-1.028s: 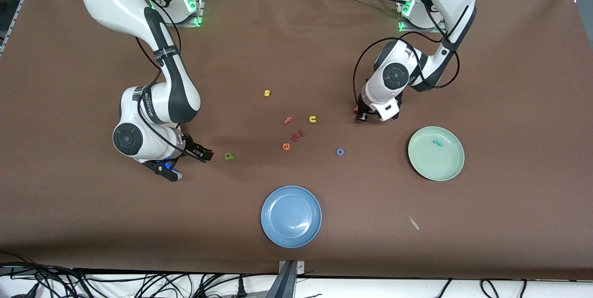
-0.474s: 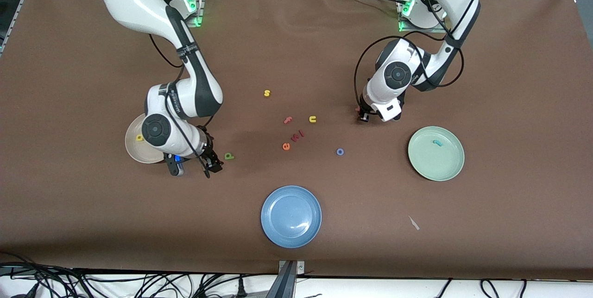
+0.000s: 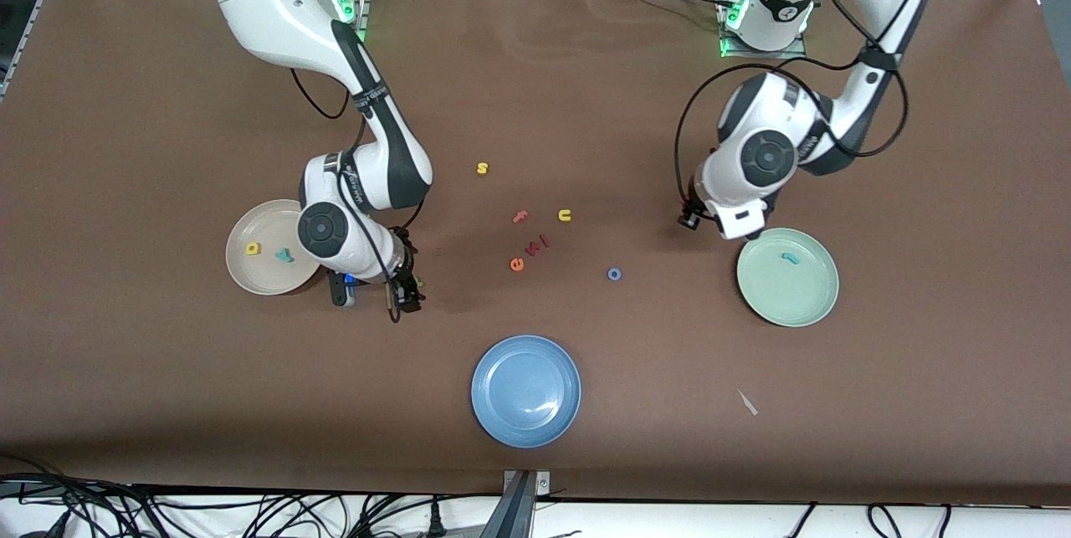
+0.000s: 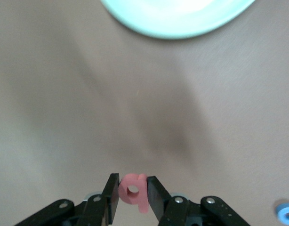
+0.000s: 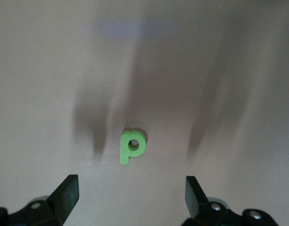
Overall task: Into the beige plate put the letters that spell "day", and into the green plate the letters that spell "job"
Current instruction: 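Grasp the green p with the right gripper while the left gripper places the q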
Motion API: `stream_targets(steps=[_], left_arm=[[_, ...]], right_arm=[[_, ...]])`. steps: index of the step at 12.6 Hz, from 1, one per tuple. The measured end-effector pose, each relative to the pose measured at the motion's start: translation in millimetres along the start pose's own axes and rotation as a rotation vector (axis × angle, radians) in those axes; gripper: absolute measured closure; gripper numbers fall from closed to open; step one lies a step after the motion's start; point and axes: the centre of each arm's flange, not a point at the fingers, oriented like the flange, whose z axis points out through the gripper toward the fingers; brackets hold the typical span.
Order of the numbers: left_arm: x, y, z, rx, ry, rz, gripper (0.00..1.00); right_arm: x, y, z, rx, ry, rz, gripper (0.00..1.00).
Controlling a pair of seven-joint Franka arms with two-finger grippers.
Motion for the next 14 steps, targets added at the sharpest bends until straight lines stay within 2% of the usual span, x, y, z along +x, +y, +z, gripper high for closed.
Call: stream_targets(steps=[3,6,9,11,13,14], left_arm=[[52.3,-0.8,-17.5,-0.018,0.028,0.081,0.71],[97.3,-4.0,-18.4,-0.001,0.103,0.183,0.71],[142.4,3.1,-1.5,0.024,0.125,0.215,0.71],[161.9,11.6,16.2,0.028,0.104,0.209,0.71],[163.9,21.5,31.8,0.026,0.086,0.217,0.71],[161.5,25.0,36.0,0.027,0.08,0.227,0.71]], right_arm=[[4.7,-0.6,13.1,0.006,0.01,0.005,0.0],[7.8,-0.1,19.4,0.0,0.015,0.005,0.0],[10.9,1.5,27.3,0.002,0.021,-0.012,0.02],[13.0,1.8,29.0,0.017,0.024,-0.036,0.19],[14.6,1.1,27.6,0.021,0.025,-0.062,0.29],[14.6,1.1,27.6,0.021,0.025,-0.066,0.29]])
